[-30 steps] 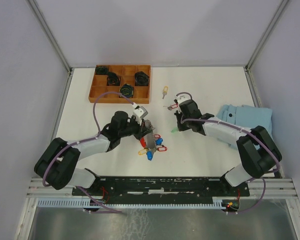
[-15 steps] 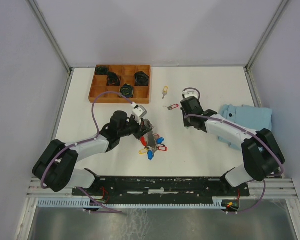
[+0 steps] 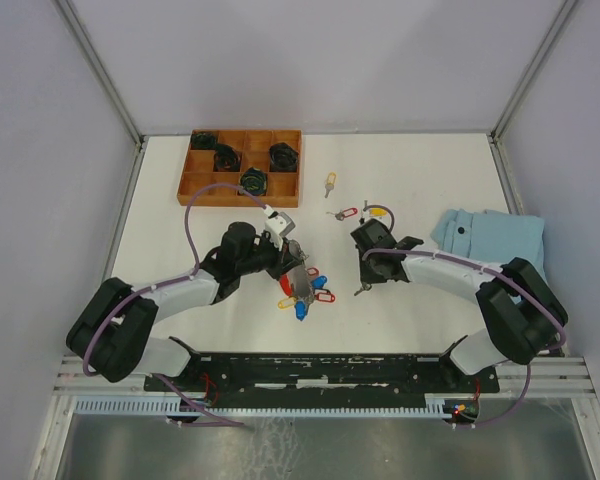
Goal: Put the keys on the keyring
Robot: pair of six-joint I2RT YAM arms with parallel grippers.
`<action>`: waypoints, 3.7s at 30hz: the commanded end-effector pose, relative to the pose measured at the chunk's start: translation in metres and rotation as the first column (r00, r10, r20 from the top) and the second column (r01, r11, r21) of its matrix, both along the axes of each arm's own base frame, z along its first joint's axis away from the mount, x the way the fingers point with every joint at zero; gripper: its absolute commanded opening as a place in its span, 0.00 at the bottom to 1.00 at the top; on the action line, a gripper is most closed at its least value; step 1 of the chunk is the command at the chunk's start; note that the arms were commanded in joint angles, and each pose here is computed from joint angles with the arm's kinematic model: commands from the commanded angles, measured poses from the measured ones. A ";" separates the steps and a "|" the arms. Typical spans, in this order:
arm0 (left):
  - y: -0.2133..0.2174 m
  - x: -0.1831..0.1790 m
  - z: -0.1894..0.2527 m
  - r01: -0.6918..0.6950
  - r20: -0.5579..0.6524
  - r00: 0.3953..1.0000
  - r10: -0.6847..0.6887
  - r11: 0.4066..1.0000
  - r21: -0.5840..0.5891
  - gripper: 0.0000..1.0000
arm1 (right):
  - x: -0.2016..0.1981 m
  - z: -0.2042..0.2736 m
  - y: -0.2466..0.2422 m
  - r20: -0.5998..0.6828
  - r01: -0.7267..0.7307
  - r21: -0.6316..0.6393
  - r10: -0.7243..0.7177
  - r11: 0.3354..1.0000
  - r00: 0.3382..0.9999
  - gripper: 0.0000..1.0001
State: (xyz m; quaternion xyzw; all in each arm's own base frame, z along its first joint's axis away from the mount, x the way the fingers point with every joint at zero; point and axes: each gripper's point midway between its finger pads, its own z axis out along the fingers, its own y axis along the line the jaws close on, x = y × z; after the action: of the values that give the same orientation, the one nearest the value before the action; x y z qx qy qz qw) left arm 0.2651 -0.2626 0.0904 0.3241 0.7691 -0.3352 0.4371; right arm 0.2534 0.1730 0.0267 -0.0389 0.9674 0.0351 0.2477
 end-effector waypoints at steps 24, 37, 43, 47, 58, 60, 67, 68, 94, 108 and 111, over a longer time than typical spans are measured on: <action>-0.009 0.011 0.019 0.025 0.065 0.998 -0.024 0.999 -0.020 0.03 | -0.048 -0.004 0.042 -0.142 -0.187 0.156 0.209 0.970 0.967 0.43; -0.005 0.012 0.019 0.010 0.076 0.997 -0.010 1.000 -0.001 0.03 | 0.034 -0.024 0.041 -0.007 -0.043 0.106 0.044 0.993 0.999 0.42; -0.005 0.013 0.018 0.009 0.075 0.997 -0.010 1.000 0.003 0.03 | 0.060 -0.008 0.039 0.019 -0.102 0.133 0.100 0.986 0.995 0.44; -0.005 0.013 0.018 0.012 0.074 0.997 -0.013 1.000 0.002 0.03 | 0.060 0.017 0.043 0.033 -0.191 0.142 0.188 0.971 0.982 0.48; -0.006 0.011 0.018 0.021 0.071 0.997 -0.021 1.000 -0.001 0.03 | 0.052 -0.008 0.009 -0.117 -0.153 0.107 0.165 0.982 0.979 0.35; -0.007 0.011 0.019 0.023 0.070 0.997 -0.023 1.000 -0.003 0.03 | 0.046 -0.010 0.004 -0.137 -0.138 0.093 0.150 0.986 0.979 0.30; -0.007 0.010 0.019 0.030 0.068 0.997 -0.030 1.000 -0.005 0.03 | 0.010 -0.014 -0.027 -0.218 -0.080 0.013 0.081 0.997 0.973 0.25; -0.008 0.010 0.018 0.031 0.066 0.997 -0.031 0.999 -0.004 0.03 | 0.003 -0.014 -0.031 -0.229 -0.073 0.005 0.072 0.997 0.971 0.25; -0.006 0.012 0.014 0.021 0.059 0.998 -0.022 1.000 0.013 0.03 | -0.018 0.034 0.018 -0.119 -0.447 -0.173 0.432 0.878 0.894 0.41; -0.005 0.013 0.011 0.013 0.054 0.998 -0.014 1.000 0.024 0.03 | -0.015 0.010 0.027 -0.194 -0.497 -0.267 0.459 0.826 0.867 0.30; -0.006 0.013 0.011 0.015 0.054 0.998 -0.016 1.000 0.023 0.03 | -0.016 0.005 0.025 -0.209 -0.499 -0.280 0.455 0.820 0.866 0.30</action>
State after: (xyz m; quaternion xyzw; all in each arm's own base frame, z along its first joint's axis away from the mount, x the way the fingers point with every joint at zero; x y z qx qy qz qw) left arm 0.2651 -0.2591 0.0798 0.3235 0.7863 -0.3221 0.4164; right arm 0.2263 0.1962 0.0254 -0.3155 0.9374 -0.0415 0.1413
